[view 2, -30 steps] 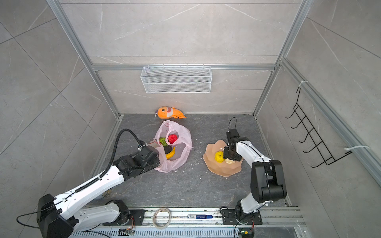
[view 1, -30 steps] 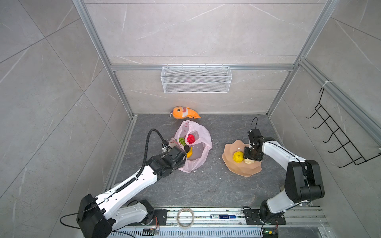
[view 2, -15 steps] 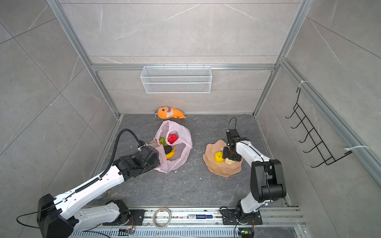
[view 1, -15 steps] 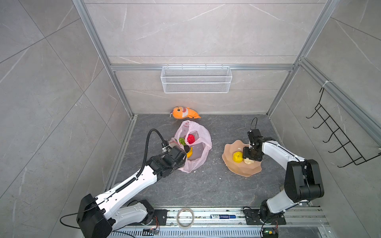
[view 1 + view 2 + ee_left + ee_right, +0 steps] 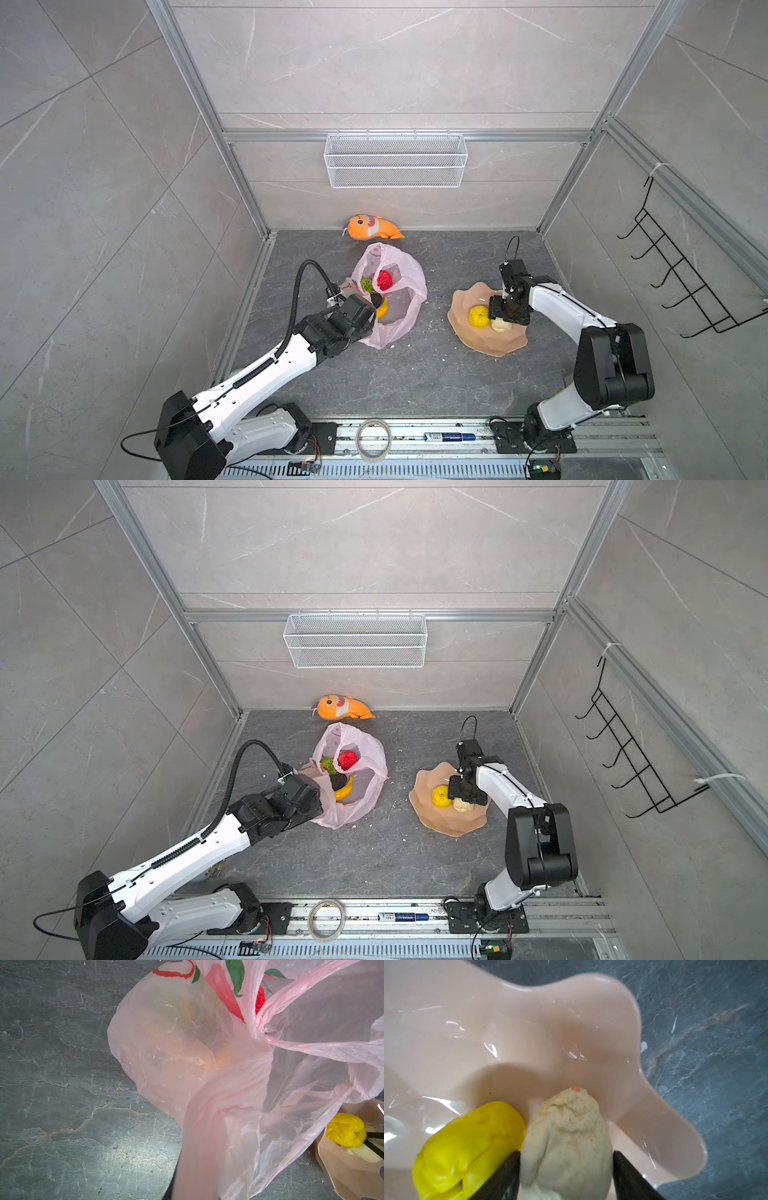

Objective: Take fruits out of the plastic bag
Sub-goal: Place the fruit on the plate, then pick up the fruit from the plastic bag.

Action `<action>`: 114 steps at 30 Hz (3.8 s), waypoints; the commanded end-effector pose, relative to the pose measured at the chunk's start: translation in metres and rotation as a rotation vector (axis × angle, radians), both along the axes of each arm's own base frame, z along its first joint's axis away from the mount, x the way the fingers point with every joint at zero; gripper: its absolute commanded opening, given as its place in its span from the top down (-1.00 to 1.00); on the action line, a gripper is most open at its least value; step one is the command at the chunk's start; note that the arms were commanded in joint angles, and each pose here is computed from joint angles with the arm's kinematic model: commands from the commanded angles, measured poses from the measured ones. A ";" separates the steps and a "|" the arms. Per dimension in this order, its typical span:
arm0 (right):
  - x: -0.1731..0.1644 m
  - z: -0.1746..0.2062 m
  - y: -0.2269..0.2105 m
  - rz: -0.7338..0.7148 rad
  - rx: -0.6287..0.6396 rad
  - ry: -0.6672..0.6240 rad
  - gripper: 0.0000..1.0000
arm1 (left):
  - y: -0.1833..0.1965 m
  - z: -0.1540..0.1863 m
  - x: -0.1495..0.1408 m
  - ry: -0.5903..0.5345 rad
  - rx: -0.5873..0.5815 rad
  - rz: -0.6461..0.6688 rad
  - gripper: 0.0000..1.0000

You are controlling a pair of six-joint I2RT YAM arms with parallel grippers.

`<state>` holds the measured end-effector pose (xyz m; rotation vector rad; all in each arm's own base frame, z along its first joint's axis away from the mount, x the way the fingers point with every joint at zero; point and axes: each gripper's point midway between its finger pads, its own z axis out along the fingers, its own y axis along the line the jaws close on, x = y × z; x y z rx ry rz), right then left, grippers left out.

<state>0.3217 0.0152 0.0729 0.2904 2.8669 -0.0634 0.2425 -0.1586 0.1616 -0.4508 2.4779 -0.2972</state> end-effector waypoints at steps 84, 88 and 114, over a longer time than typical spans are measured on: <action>0.096 0.021 0.387 0.444 0.034 -0.329 -0.46 | 0.049 -0.014 -0.037 0.060 0.070 0.092 1.00; 0.108 0.017 0.381 0.456 -0.023 -0.323 -0.46 | 0.044 -0.010 -0.031 0.048 0.069 0.080 1.00; 0.145 -0.010 0.379 0.455 0.002 -0.273 -0.52 | 0.028 -0.011 -0.022 0.048 0.044 0.046 1.00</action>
